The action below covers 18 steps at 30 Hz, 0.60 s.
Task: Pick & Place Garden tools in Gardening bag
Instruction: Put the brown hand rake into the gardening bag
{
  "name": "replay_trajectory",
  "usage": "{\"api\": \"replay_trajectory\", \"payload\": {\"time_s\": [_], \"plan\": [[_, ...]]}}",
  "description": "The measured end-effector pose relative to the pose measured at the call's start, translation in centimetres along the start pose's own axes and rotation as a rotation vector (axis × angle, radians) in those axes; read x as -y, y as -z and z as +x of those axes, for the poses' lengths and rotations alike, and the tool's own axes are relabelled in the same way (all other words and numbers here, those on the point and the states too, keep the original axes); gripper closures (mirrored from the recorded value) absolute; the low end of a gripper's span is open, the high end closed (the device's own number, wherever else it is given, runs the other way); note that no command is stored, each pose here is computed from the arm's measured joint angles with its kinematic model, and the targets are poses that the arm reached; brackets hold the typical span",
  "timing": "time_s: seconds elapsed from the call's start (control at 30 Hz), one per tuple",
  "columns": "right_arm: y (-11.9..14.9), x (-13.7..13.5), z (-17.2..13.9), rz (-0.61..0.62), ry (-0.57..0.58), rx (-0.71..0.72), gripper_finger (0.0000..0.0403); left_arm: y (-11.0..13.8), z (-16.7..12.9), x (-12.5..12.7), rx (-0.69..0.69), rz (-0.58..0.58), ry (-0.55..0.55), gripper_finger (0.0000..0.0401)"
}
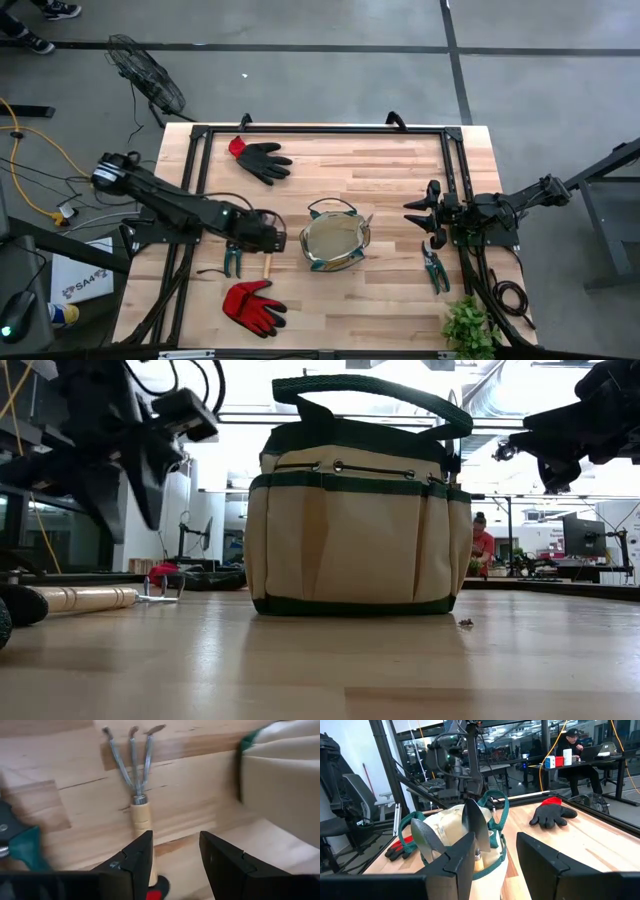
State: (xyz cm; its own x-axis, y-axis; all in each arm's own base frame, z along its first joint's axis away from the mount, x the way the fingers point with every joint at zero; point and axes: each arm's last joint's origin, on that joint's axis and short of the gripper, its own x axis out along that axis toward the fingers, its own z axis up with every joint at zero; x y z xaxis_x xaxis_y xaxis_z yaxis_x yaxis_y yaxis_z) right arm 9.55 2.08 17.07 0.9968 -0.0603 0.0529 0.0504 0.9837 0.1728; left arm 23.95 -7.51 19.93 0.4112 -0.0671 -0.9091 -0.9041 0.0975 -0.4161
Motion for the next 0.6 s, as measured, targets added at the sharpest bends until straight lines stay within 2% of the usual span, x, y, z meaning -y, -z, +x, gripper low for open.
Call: {"api": "replay_trajectory", "payload": {"time_s": [0.33,0.6], "plan": [[0.0,0.0,0.0,0.0,0.0,0.0,0.0266,0.3,2.8,0.8,0.02,-0.02,-0.133,0.0243],[0.0,0.0,0.0,0.0,0.0,0.0,0.0266,0.3,4.0,0.7,0.027,-0.018,-0.19,0.0243]]}}
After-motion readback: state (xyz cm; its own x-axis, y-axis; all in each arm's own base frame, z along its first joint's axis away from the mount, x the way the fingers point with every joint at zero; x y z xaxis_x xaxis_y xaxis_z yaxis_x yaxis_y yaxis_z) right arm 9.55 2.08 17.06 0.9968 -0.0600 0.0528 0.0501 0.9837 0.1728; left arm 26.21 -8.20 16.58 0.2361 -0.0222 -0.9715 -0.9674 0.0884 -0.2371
